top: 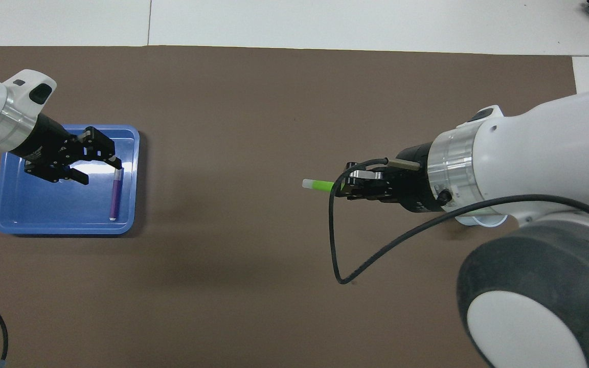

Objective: Right arm passes pens to left for tray arrangement
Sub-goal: 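Carry the green pen with the right gripper while the left gripper approaches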

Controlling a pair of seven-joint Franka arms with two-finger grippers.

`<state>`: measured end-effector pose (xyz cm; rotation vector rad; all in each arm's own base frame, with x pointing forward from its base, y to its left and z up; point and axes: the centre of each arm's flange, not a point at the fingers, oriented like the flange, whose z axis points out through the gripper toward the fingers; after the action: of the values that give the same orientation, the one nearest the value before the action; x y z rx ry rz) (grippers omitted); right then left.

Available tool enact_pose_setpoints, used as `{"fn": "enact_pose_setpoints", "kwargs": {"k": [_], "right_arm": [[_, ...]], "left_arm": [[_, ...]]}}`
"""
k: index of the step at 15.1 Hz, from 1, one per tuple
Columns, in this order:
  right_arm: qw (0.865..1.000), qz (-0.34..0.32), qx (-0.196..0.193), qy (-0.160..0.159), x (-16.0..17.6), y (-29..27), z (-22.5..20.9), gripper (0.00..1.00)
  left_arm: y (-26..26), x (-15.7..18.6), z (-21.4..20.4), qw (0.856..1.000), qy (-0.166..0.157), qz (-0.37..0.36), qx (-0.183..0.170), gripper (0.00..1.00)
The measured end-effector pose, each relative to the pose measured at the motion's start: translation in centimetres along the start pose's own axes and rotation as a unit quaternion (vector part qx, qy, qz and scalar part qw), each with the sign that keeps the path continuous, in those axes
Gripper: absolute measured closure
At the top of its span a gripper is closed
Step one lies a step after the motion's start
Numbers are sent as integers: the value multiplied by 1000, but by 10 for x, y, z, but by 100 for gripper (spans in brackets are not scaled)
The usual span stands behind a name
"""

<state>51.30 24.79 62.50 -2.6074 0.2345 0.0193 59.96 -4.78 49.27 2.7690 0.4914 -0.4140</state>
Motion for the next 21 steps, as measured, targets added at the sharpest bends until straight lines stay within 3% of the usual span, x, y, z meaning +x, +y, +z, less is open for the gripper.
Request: {"fn": "enact_pose_setpoints", "kwargs": {"k": [4,7,10,15,18,21], "right_arm": [[996,65,36,44,-28,-39,35,82],[993,89,55,61,-67,-63,65,82],[993,80,56,63,-90,-70,76,82],[994,67,57,64,-109,-74,95,82],[995,64,53,62,-109,-71,99,82],[995,52,51,63,-108,-70,99,82]], "left_arm": [[24,-39,-34,988,-27,-131,-72,20],[43,-59,-49,965,-59,-225,-119,20],[64,-75,-49,940,-100,-293,-141,20],[74,-91,-26,917,-147,-339,-147,20],[71,-99,-1,901,-164,-362,-173,17],[71,-114,20,895,-180,-363,-188,20]]}}
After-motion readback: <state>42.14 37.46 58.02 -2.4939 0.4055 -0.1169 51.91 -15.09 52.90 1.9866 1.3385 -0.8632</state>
